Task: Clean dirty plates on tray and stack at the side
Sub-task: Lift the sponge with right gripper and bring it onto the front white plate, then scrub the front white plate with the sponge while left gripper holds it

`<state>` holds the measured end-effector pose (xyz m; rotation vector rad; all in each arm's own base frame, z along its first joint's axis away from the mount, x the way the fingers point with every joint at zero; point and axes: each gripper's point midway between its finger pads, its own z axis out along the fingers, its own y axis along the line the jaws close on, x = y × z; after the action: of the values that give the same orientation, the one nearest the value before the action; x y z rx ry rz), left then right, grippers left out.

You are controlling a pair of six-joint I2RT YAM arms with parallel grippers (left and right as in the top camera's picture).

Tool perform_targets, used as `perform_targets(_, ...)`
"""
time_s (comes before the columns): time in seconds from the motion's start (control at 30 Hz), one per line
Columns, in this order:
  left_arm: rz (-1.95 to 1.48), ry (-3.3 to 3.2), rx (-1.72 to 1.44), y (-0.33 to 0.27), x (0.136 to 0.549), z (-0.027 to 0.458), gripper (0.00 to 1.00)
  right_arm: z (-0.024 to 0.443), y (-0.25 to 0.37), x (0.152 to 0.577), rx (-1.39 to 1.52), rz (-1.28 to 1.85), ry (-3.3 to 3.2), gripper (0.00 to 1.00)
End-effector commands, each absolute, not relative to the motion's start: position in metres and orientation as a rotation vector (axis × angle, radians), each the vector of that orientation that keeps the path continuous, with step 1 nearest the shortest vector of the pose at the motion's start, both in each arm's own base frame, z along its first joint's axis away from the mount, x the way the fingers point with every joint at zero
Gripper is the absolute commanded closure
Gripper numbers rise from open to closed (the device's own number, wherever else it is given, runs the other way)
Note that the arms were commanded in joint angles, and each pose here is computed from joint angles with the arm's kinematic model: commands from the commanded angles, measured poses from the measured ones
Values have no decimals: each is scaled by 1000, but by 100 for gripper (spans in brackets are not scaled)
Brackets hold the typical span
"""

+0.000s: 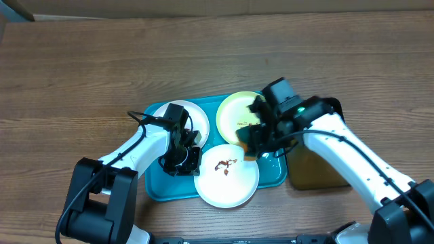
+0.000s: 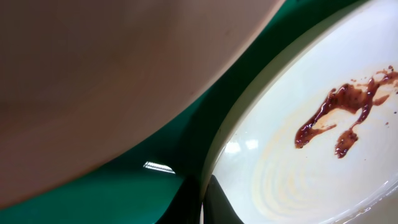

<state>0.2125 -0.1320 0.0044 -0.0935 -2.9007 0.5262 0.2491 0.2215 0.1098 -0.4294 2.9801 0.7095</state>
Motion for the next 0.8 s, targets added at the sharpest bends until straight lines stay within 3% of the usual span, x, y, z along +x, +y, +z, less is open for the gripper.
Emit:
perform_targets(0.0, 465, -2907, -71, -127, 212, -2, 96, 103, 245, 239, -420, 713, 2997, 96)
perform_targets(0.33, 463, -2906, -53, -127, 212, -2, 96, 61, 301, 208, -503, 675, 3065, 96)
perform_targets(0.77, 463, -2908, -45, -127, 212, -2, 96, 28, 312, 199, -504, 600, 3116, 96)
